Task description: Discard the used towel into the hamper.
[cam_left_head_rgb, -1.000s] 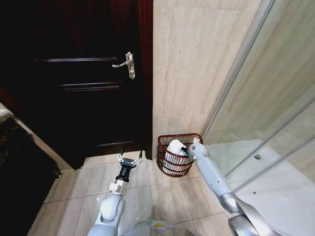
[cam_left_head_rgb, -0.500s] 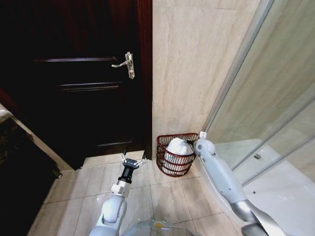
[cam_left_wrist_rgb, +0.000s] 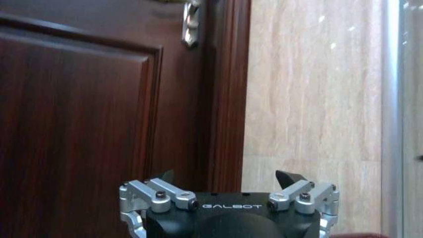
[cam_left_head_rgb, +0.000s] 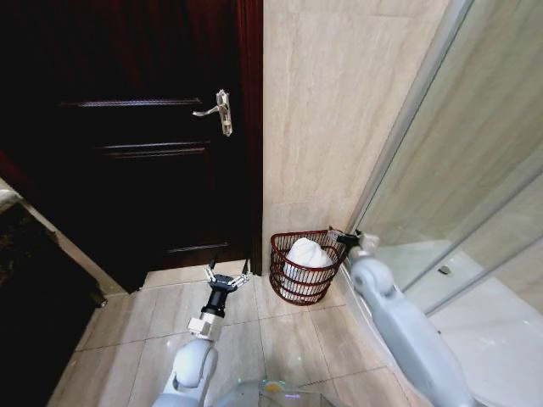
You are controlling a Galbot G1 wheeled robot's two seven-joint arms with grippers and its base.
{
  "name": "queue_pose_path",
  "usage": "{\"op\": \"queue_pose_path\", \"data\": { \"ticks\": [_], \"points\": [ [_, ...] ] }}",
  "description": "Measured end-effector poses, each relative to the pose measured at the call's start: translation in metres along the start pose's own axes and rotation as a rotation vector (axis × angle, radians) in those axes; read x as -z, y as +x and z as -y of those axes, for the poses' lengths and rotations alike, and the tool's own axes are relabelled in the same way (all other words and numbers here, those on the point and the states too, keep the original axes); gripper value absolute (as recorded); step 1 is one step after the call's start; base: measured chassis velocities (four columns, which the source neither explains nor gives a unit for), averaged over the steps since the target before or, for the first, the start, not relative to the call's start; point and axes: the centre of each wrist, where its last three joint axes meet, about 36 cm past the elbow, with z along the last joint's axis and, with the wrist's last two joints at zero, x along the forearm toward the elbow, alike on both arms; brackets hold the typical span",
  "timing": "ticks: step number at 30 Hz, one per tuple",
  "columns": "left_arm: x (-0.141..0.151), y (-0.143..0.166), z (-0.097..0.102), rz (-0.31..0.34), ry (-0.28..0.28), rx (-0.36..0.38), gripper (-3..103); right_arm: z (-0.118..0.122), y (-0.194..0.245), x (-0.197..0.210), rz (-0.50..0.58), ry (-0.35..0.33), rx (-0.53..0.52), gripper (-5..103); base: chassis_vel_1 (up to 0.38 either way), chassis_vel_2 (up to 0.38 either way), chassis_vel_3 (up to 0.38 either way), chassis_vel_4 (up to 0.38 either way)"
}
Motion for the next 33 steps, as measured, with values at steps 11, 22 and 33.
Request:
{"op": "queue_pose_path", "data": {
  "ticks": [11, 22, 33],
  "points": [
    [0.037, 0.012, -0.009, -0.063, 0.035, 0.008, 100, -0.007, 0.142, -0.042, 0.131, 0.079, -0.001, 100, 0.000, 0.000, 0.000, 0.000],
    [0.047, 0.013, -0.010, -0.055, 0.037, 0.010, 100, -0.028, 0.189, -0.051, 0.150, 0.058, -0.033, 100, 0.000, 0.000, 0.000, 0.000],
    [0.041, 0.023, -0.008, -0.054, 0.027, -0.007, 100, -0.021, 0.200, -0.062, 0.127, 0.058, -0.062, 100, 0.131, -0.141, -0.140, 0.140]
  ]
}}
